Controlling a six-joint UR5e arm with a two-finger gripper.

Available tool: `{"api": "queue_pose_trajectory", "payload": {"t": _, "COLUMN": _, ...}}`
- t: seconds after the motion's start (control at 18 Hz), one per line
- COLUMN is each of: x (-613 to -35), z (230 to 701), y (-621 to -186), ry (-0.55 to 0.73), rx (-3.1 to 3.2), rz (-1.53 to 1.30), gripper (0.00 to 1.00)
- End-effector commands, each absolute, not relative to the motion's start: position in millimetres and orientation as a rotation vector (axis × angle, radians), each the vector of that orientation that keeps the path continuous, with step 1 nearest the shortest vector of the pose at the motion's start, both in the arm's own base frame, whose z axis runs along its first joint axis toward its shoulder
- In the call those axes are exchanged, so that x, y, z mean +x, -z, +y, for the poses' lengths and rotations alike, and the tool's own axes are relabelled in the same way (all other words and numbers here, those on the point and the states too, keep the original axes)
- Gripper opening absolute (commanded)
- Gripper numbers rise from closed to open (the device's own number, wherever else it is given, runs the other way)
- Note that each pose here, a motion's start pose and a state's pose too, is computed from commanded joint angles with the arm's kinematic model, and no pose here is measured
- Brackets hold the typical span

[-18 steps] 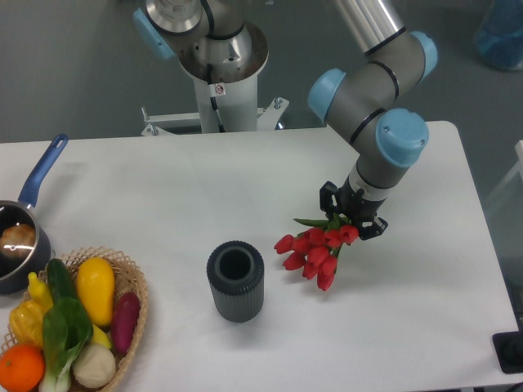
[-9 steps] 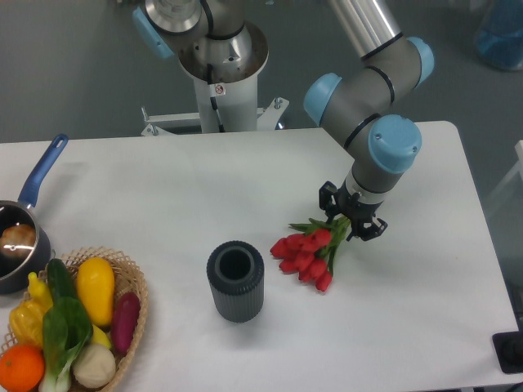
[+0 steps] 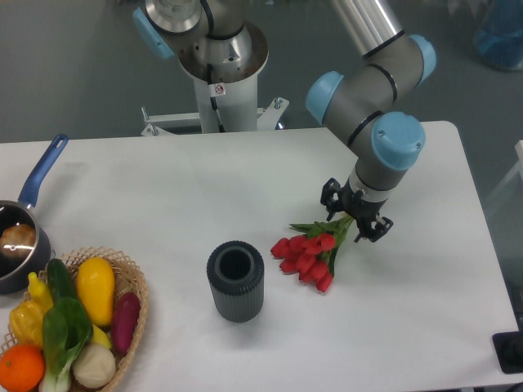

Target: Place the flowers on the table

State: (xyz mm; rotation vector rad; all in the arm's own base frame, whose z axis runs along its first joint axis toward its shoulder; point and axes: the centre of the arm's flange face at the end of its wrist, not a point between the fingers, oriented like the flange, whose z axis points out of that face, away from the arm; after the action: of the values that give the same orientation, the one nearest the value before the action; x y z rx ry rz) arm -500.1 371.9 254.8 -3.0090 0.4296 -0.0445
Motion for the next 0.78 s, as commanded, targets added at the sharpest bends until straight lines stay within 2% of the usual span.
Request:
{"api": "queue_pose_trajectory", "payload": {"t": 0.39, "x": -514, "z": 380, "y": -322, "ry": -0.104, "rx": -2.884, "rz": 0.428, "gripper": 1.0}}
{"api": "queue_pose_trajectory", "payload": {"t": 0.5, "x": -514, "z": 379, "y": -354, "ry": -0.187, "rx": -2.856, "rz": 0.473, "gripper": 1.0}}
{"api": "queue_pose_trajectory", "payload": {"t": 0.78, "x": -506, "z": 374, "y": -395, "ry": -0.306, "rx": -2.817, "rz": 0.611, "gripper": 1.0}}
